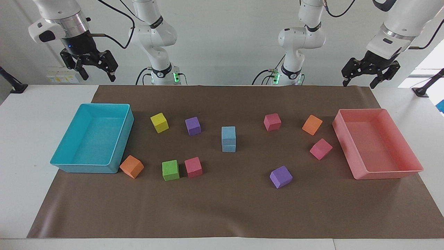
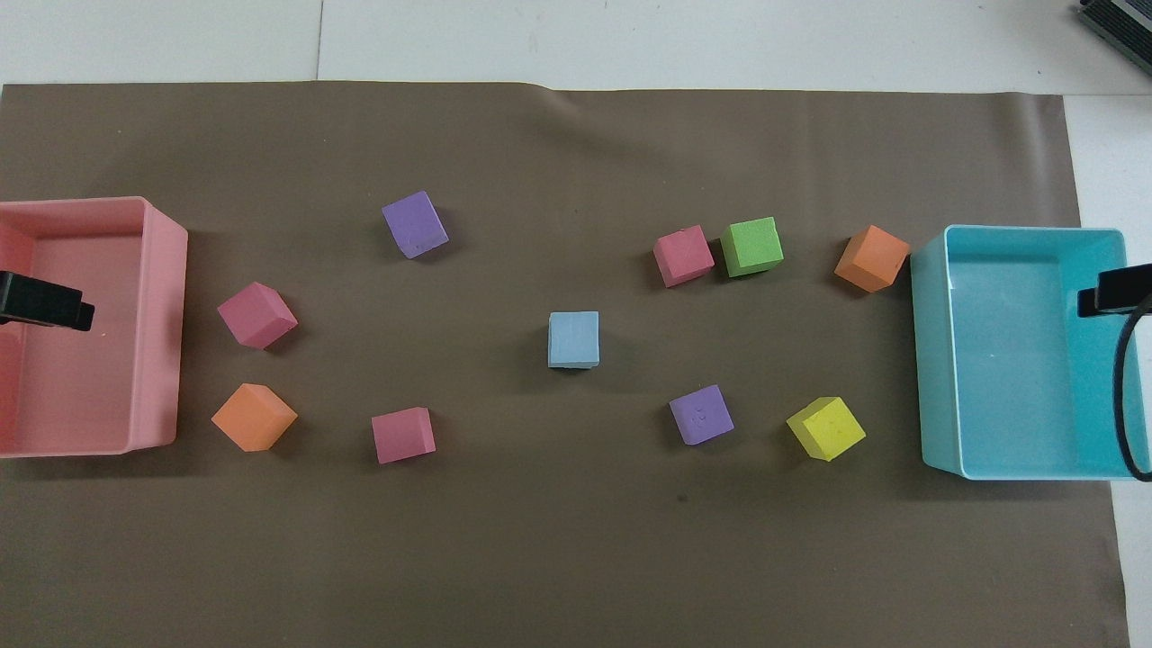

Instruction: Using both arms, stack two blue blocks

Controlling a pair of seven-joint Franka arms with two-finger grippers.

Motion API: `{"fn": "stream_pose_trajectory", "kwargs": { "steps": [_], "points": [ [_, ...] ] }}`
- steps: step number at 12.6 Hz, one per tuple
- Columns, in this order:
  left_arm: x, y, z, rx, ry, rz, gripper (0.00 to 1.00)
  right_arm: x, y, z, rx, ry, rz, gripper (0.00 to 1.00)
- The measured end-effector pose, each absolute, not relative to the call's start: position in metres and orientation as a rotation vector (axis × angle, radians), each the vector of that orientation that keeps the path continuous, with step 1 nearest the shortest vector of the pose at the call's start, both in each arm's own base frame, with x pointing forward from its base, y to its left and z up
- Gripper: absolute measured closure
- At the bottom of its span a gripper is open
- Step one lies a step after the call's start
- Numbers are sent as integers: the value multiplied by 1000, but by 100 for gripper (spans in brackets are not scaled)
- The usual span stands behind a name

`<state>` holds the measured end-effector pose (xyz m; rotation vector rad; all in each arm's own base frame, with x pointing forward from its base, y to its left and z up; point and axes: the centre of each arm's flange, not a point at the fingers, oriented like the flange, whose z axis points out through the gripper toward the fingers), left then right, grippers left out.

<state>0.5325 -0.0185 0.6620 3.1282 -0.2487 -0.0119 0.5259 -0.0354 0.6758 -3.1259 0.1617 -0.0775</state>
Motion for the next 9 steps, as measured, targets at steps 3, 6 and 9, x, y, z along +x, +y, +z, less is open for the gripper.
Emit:
{"fn": "stream_pose_trajectory", "kwargs": {
  "steps": [3, 6, 9],
  "points": [
    [533, -19, 661, 3128, -253, -14, 0, 527, -34, 673, -3127, 157, -68, 0],
    [533, -20, 660, 3127, -264, -17, 0, 528, -28, 668, -3128, 140, -57, 0],
    [533, -20, 660, 3127, -266, -18, 0, 529, -22, 666, -3132, 123, -53, 0]
  ]
}}
